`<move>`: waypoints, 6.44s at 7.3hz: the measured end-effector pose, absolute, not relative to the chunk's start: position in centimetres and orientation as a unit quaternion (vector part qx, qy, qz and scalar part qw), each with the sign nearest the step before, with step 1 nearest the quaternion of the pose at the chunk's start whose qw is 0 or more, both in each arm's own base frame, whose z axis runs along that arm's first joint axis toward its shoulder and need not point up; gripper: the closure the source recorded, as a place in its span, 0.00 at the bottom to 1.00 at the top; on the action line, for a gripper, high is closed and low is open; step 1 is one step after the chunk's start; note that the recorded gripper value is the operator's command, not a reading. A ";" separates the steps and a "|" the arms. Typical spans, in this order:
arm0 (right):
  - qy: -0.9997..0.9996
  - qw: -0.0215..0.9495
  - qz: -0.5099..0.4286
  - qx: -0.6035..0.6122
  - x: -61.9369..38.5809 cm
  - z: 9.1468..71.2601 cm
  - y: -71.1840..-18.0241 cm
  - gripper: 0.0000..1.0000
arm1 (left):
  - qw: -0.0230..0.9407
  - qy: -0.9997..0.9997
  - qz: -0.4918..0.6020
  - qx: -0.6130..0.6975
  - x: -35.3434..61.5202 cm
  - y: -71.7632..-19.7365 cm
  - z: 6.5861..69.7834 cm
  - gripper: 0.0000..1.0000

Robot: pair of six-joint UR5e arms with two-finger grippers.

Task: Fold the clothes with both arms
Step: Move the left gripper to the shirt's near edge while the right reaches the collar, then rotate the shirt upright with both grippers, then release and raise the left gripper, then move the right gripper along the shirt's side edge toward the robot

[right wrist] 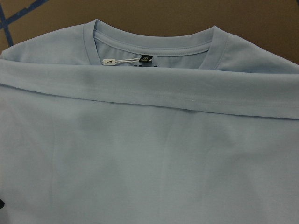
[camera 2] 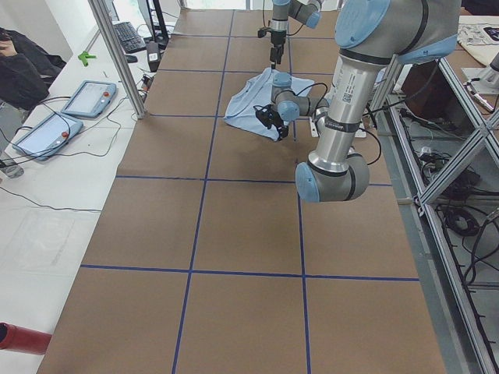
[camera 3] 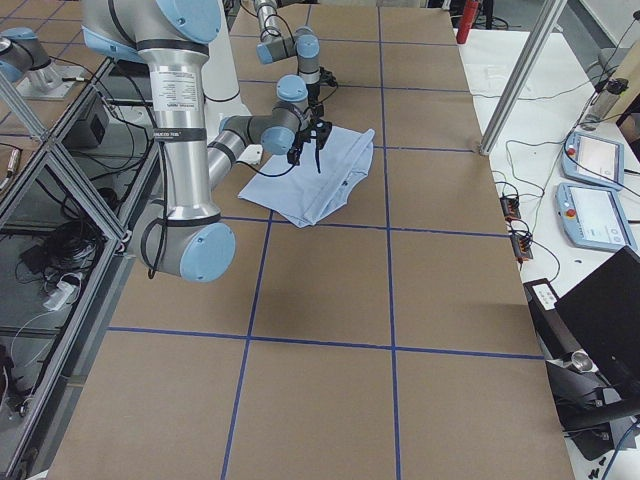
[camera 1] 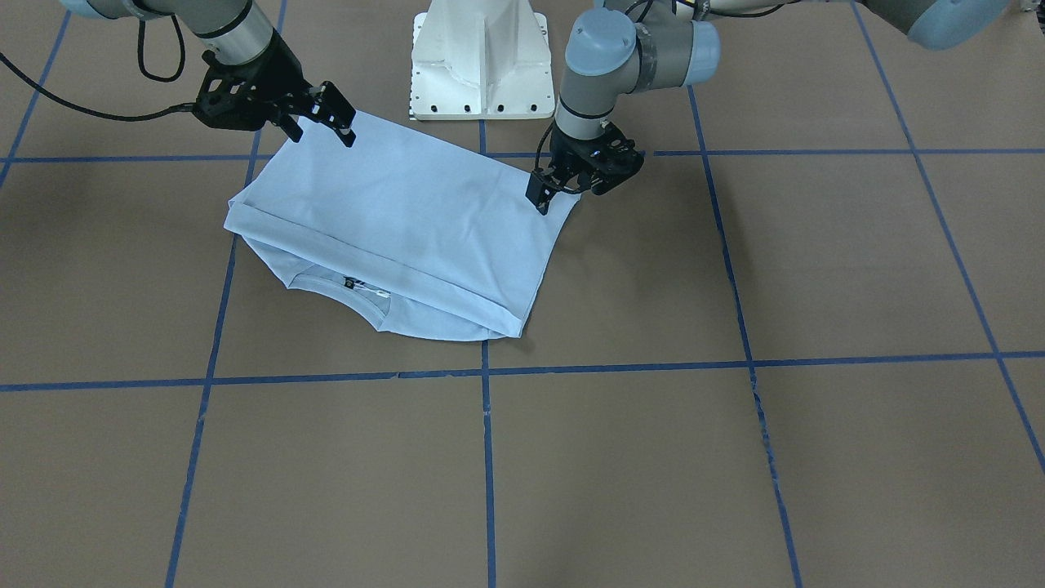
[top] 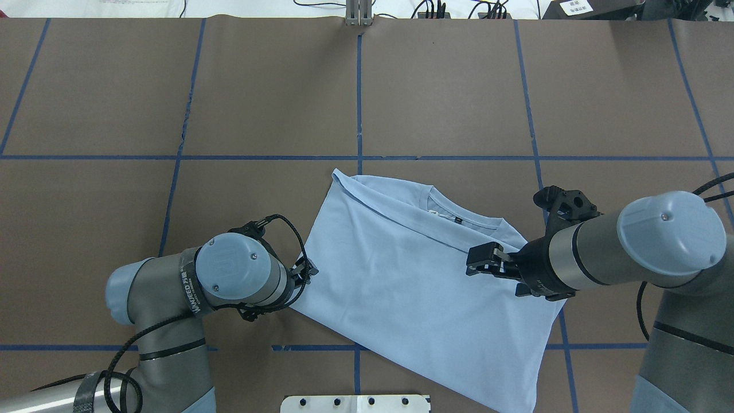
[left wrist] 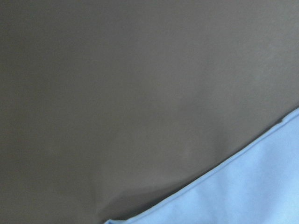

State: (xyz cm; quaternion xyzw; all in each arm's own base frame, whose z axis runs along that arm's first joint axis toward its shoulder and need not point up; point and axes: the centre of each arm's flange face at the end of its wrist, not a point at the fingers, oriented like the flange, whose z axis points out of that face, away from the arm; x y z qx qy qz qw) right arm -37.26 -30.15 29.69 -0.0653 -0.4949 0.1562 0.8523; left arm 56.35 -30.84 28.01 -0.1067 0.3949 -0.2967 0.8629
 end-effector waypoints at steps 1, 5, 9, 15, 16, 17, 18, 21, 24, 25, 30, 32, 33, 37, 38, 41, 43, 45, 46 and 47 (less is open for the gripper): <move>-0.495 0.852 0.156 -0.065 -37.3 29.7 -30.2 0.00 | 0.864 0.393 -0.298 -0.107 56.2 -30.8 28.3 0.26; -0.492 0.854 0.158 -0.065 -37.9 30.0 -30.6 0.00 | 0.864 0.390 -0.302 -0.103 55.6 -31.0 28.9 0.93; -0.491 0.854 0.161 -0.064 -37.9 30.1 -30.9 0.00 | 0.862 0.396 -0.299 -0.103 55.3 -30.7 28.4 1.00; -0.492 0.852 0.170 -0.059 -37.2 30.0 -31.8 0.00 | 0.848 0.407 -0.339 -0.020 50.9 -46.9 29.2 1.00; -0.491 0.852 0.171 -0.058 -37.1 30.1 -31.9 0.00 | 0.845 0.414 -0.339 0.000 51.4 -51.3 30.3 1.00; -0.491 0.852 0.172 -0.057 -37.1 30.2 -31.9 0.00 | 0.843 0.421 -0.334 0.022 51.8 -55.6 31.0 1.00; -0.491 0.852 0.172 -0.057 -37.1 30.2 -31.9 0.00 | 0.843 0.429 -0.321 0.043 52.2 -58.8 30.6 1.00; -0.490 0.852 0.172 -0.057 -37.1 30.2 -32.0 0.00 | 0.829 0.472 -0.281 0.107 54.6 -64.4 28.3 1.00; -0.489 0.853 0.172 -0.058 -37.3 30.4 -32.0 0.00 | 0.827 0.472 -0.273 0.141 54.4 -66.9 28.9 1.00; -0.487 0.854 0.173 -0.057 -37.5 30.6 -32.1 0.00 | 0.825 0.473 -0.272 0.145 54.3 -67.2 29.3 0.89; -0.475 0.865 0.161 -0.018 -39.3 31.1 -33.4 0.00 | 0.824 0.481 -0.249 0.164 51.8 -68.8 28.3 0.00; -0.462 0.878 0.115 0.035 -41.3 30.6 -34.4 0.00 | 0.839 0.471 -0.233 0.140 49.4 -68.0 27.0 0.00; -0.449 0.888 0.082 0.059 -42.7 29.4 -34.6 0.00 | 0.842 0.469 -0.230 0.136 47.6 -66.3 27.1 0.00; -0.429 0.900 0.045 0.060 -46.6 26.5 -35.3 0.00 | 0.838 0.479 -0.223 0.140 43.7 -62.0 27.2 0.00; -0.430 0.900 0.041 0.057 -47.5 26.3 -35.3 0.00 | 0.837 0.480 -0.222 0.140 43.5 -61.8 27.1 0.00; -0.433 0.899 0.032 0.059 -50.2 25.5 -34.8 0.18 | 0.836 0.481 -0.222 0.141 43.0 -61.3 27.6 0.00; -0.417 0.904 0.021 0.096 -51.9 25.6 -33.6 0.31 | 0.837 0.481 -0.222 0.140 42.9 -61.0 27.8 0.00; -0.381 0.909 -0.065 0.158 -52.9 25.7 -32.6 0.38 | 0.838 0.479 -0.222 0.138 42.9 -60.8 28.5 0.00; -0.350 0.910 -0.123 0.185 -53.4 25.7 -32.2 0.41 | 0.838 0.479 -0.221 0.138 43.0 -60.7 28.6 0.00; -0.325 0.911 -0.160 0.198 -53.8 25.7 -31.7 0.41 | 0.838 0.480 -0.221 0.138 43.0 -60.6 28.6 0.00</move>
